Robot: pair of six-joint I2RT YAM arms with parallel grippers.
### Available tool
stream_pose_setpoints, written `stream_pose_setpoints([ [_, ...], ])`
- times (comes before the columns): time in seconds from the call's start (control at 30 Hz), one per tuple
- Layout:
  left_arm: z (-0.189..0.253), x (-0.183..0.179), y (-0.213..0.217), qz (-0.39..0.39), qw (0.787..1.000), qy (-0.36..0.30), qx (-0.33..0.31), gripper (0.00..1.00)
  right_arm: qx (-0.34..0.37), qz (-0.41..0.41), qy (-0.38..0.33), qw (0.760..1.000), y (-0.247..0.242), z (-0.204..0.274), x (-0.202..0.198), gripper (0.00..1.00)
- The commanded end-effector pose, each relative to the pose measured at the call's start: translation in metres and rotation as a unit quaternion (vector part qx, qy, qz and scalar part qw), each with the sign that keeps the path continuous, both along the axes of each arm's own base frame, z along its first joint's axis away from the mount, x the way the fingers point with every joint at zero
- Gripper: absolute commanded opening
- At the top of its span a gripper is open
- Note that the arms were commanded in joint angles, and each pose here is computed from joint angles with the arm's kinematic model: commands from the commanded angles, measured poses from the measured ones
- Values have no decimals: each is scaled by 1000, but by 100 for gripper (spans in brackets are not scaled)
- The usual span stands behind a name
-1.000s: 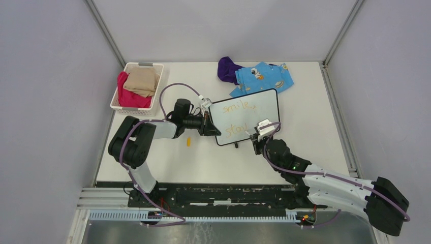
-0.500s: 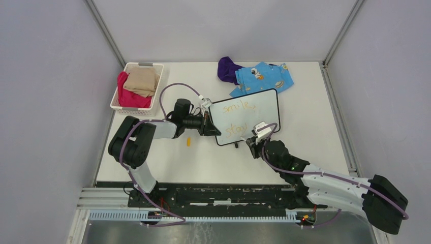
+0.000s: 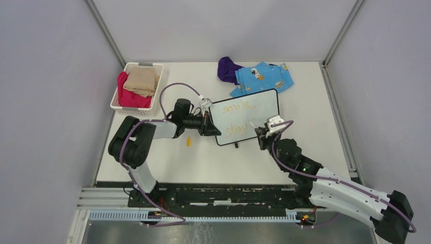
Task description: Write a sentence on the whiteboard
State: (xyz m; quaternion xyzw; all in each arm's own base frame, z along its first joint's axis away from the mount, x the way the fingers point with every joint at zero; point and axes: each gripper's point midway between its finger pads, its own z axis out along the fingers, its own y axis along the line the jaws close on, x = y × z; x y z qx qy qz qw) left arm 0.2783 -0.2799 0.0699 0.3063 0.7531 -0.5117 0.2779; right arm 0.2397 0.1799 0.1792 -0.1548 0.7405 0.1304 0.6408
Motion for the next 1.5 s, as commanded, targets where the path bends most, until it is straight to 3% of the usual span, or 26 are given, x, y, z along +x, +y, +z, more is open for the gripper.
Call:
stream_pose_setpoints([
  [0.0,-37,-3,8,20,998,21,62,2,-21,-84,-28,996,-33,25,13,0],
  [0.73,-39,-5,7,19,998,23,64,2,17,-41,-18,999,-5,26,29,0],
  [1.47,-38,-4,7,18,998,21,64,2,-5,-53,14,999,-12,-9,30,0],
])
